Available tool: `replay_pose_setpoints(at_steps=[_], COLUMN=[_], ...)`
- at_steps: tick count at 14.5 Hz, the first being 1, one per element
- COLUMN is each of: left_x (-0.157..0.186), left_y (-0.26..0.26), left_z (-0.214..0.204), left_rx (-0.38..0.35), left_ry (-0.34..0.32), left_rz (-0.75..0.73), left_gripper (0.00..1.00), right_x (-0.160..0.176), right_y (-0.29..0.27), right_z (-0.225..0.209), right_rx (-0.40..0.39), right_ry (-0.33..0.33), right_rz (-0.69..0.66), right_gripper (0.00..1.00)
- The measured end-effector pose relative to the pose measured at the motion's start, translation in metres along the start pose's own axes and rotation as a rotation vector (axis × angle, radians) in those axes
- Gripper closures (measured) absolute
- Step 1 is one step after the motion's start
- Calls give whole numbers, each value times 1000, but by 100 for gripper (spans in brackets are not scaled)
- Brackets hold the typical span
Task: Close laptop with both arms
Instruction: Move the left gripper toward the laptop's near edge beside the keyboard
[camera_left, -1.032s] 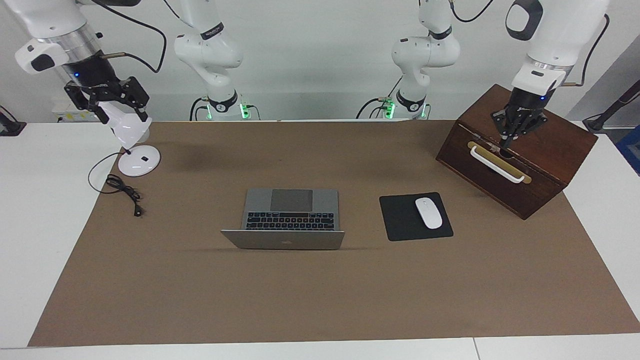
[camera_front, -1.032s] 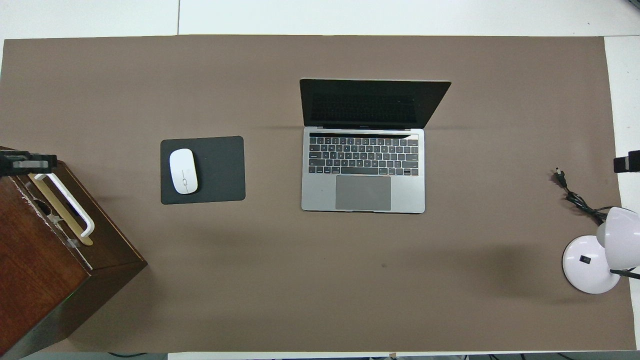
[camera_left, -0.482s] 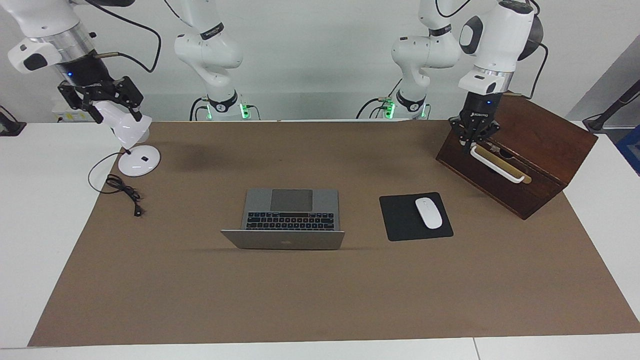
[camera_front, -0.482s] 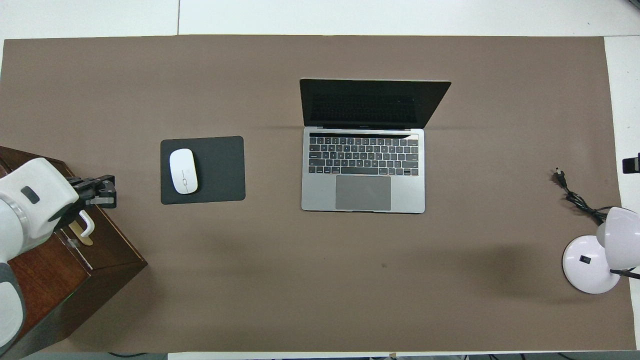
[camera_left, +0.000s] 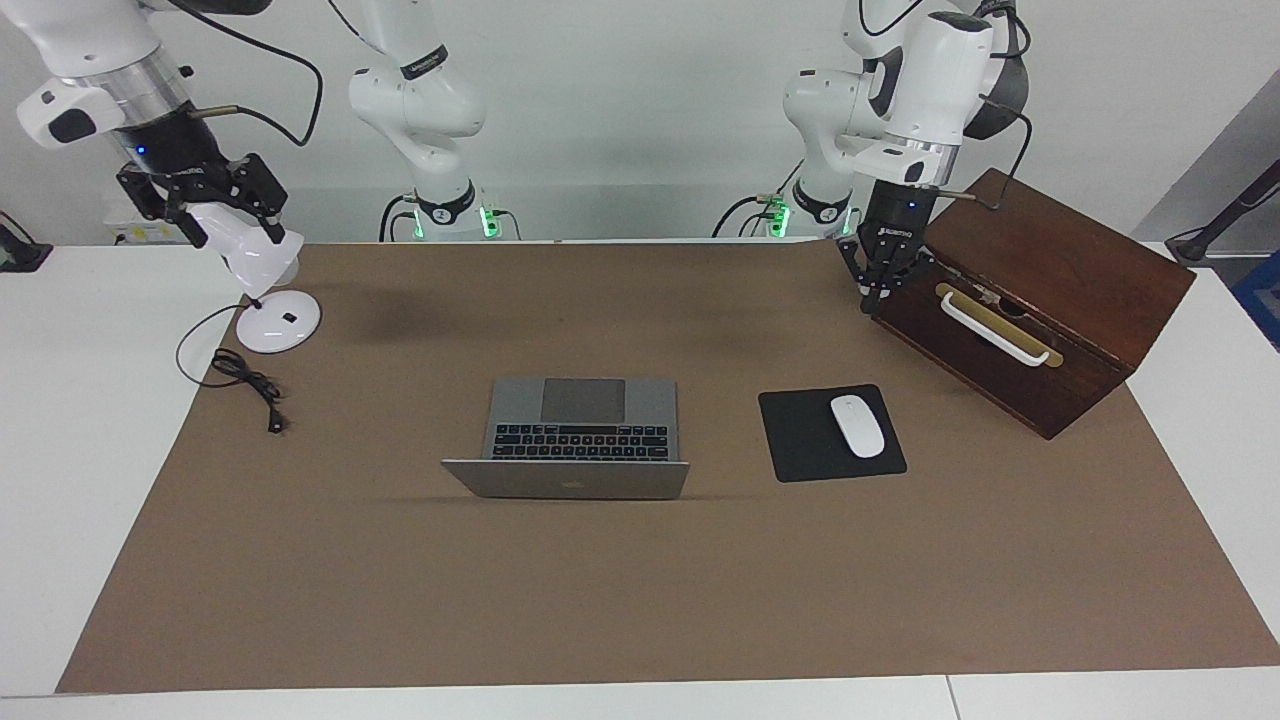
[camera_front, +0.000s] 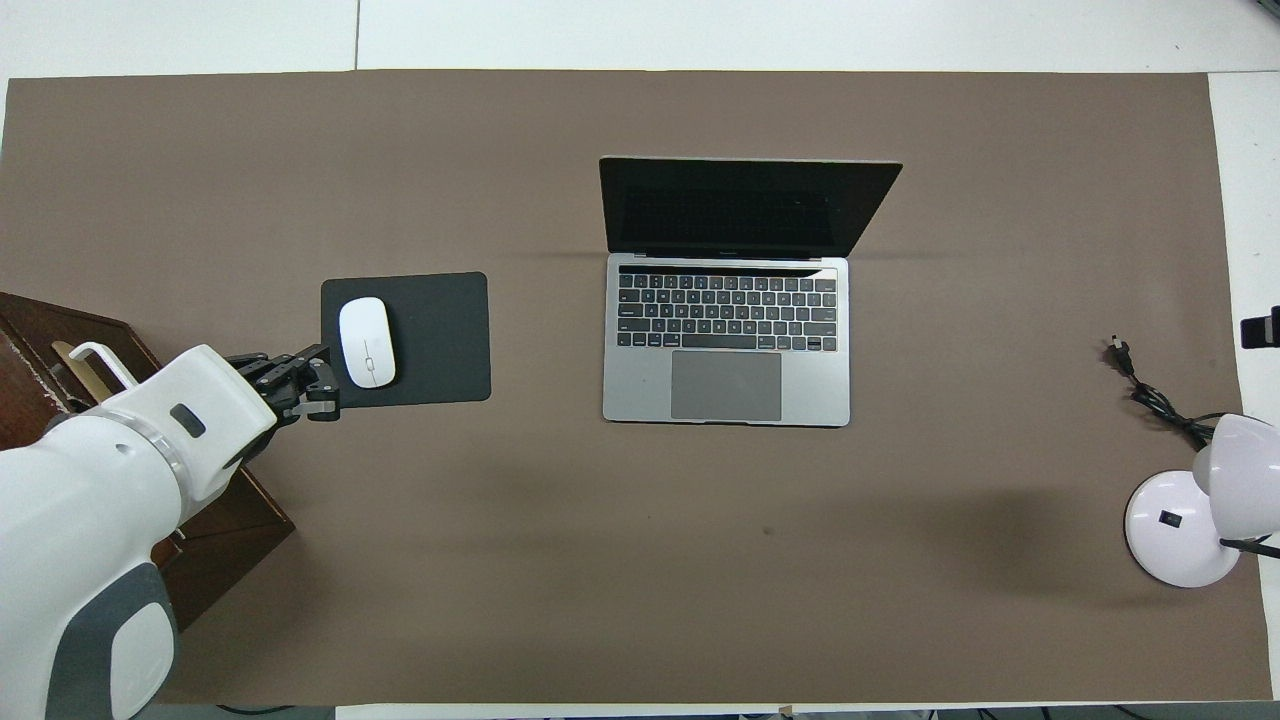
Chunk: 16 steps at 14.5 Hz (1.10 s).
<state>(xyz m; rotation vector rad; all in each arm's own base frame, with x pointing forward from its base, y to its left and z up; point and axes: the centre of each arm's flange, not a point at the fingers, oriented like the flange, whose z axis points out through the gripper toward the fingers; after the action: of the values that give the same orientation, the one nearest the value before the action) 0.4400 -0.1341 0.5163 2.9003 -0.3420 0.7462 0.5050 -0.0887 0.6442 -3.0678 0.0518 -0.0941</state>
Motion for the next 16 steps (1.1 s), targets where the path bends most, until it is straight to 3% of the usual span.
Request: replay_pose_setpoints(at_steps=[9, 14, 16], left_x=[-16, -34, -41], left_y=[56, 92, 108], left_z=[69, 117, 130], left_rx=[-64, -108, -131], left_ry=[102, 149, 176], left_rz=[-2, 3, 12], left_gripper=[99, 99, 99], right_x=[-3, 22, 37], right_y=[8, 3, 7], right_z=[18, 23, 25], right_rx=[5, -94, -117], right_ry=[-37, 67, 103], right_rz=[11, -32, -41], right_gripper=[0, 0, 18])
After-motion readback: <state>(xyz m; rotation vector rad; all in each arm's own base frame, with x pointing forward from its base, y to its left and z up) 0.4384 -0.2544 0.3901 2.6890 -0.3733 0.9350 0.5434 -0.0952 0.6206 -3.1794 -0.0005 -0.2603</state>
